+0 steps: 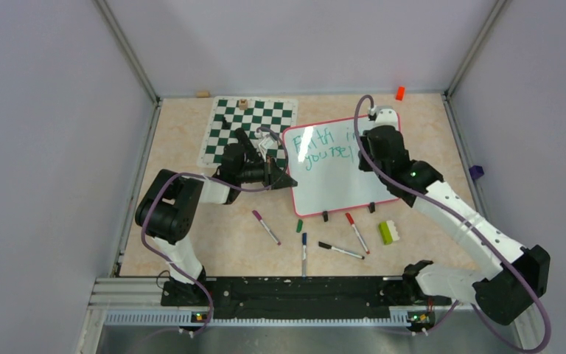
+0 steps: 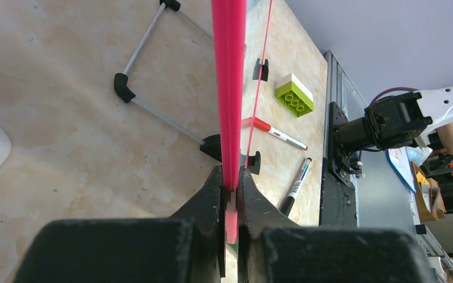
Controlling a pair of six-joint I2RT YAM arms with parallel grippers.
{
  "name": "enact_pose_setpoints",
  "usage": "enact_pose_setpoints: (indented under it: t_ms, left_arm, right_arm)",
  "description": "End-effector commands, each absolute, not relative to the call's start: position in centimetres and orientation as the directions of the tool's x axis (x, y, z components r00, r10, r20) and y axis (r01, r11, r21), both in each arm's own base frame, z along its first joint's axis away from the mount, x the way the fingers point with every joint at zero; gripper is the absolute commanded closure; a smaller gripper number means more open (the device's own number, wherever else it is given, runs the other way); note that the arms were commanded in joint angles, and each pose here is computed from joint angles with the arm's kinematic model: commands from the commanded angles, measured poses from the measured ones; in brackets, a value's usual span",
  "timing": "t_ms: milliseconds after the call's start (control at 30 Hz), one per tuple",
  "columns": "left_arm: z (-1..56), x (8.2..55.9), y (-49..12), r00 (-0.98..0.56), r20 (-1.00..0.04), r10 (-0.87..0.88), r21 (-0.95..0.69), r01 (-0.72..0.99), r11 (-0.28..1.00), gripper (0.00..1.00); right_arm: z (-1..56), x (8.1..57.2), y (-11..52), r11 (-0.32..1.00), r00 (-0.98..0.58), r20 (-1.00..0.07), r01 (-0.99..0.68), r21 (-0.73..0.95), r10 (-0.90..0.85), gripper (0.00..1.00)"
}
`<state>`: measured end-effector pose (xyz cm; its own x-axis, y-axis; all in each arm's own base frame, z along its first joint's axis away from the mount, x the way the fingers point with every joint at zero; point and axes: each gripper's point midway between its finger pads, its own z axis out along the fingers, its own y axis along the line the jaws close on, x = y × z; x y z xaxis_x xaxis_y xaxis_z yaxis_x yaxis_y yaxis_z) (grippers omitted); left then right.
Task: Write a sentence on the whiteboard
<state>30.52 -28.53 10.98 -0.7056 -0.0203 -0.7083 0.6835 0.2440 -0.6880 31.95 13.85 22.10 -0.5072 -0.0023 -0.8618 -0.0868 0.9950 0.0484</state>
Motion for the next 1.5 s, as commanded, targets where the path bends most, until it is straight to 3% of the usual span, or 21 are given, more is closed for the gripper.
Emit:
enact_pose_setpoints:
  t_ms: [0, 833, 1467]
  left_arm:
    - [10.7, 29.8, -28.6, -0.716, -0.698, 0.011, -0.695, 0.681, 0.232, 1.0]
    - [10.7, 29.7, -28.6, -0.716, -0.698, 0.016, -0.694, 0.681, 0.235, 1.0]
    - [10.7, 29.8, -28.5, -0.716, -0.698, 0.017, -0.693, 0.681, 0.237, 1.0]
  right_arm:
    - [26.2, 33.5, 12.7, 0.997, -0.415, -0.909, -0.036, 0.065, 0.044, 1.0]
    - [24.3, 35.9, 13.1, 0.995, -0.439, -0.895, -0.023, 0.101, 0.081, 1.0]
    - [20.7, 32.4, 12.7, 0.992, -0.531, -0.847, -0.08, 0.096, 0.039, 1.0]
